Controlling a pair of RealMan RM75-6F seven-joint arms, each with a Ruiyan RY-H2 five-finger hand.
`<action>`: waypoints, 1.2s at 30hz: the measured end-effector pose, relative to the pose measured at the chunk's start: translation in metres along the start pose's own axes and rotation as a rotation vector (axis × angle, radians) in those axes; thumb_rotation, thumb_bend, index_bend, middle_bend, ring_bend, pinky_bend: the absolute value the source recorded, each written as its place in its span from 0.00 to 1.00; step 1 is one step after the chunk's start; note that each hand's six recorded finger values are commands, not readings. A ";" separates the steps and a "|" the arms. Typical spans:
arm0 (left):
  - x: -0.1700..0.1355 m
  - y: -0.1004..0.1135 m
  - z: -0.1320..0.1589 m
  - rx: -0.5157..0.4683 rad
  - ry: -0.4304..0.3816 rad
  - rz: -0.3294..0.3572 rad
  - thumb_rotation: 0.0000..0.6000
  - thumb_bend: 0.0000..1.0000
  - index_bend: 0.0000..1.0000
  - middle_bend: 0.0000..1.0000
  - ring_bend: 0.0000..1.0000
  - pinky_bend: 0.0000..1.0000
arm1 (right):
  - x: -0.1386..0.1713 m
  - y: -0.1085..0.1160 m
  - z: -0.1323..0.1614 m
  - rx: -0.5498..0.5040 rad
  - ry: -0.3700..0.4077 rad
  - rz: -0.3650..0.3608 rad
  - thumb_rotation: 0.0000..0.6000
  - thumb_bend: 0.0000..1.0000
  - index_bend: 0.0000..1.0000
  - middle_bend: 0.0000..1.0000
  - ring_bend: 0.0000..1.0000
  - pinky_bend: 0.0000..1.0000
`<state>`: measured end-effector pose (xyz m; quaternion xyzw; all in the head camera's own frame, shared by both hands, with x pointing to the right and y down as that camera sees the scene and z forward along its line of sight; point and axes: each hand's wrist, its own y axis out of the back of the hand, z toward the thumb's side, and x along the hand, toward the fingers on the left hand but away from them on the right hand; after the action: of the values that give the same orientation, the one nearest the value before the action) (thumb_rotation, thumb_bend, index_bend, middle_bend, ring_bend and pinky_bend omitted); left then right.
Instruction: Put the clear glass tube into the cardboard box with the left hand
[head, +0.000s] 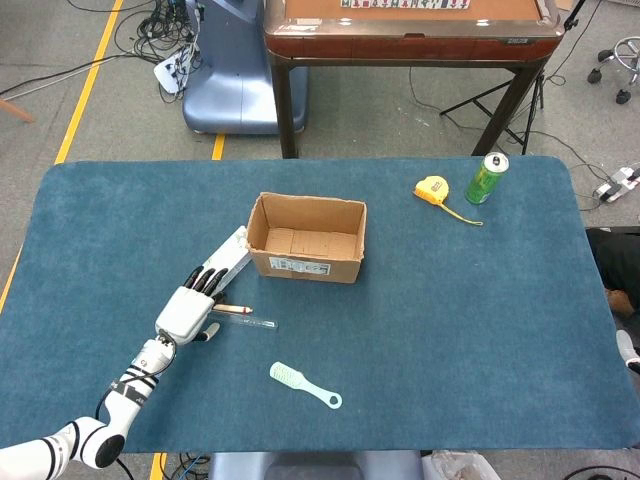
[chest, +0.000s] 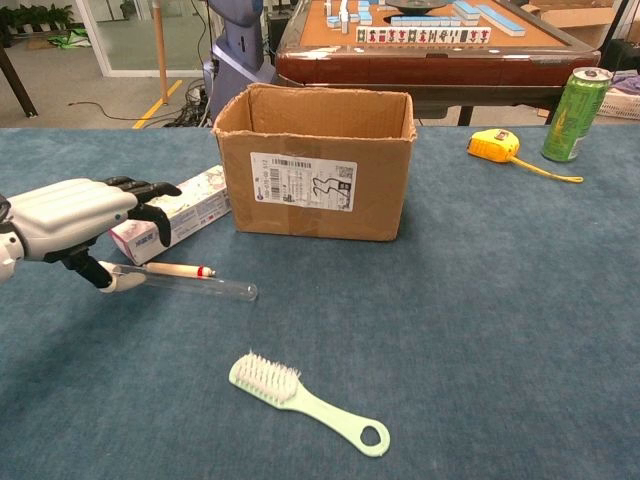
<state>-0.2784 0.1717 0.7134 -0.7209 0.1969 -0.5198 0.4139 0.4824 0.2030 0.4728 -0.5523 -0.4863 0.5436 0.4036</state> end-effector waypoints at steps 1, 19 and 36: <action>0.001 -0.001 0.001 0.001 -0.003 0.000 1.00 0.28 0.36 0.00 0.00 0.01 | 0.000 0.000 0.000 0.000 0.000 0.000 1.00 0.36 0.56 0.49 0.42 0.51; 0.008 -0.014 0.008 0.059 -0.056 -0.017 1.00 0.28 0.39 0.00 0.00 0.01 | 0.001 0.002 0.000 -0.004 0.004 -0.010 1.00 0.36 0.56 0.49 0.42 0.51; 0.015 -0.020 0.008 0.115 -0.066 0.014 1.00 0.28 0.41 0.00 0.00 0.01 | 0.001 0.003 -0.001 -0.007 0.003 -0.010 1.00 0.36 0.56 0.49 0.42 0.51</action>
<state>-0.2685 0.1758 0.7378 -0.7112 0.1581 -0.5031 0.4648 0.4833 0.2034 0.4702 -0.5522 -0.4902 0.5391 0.4052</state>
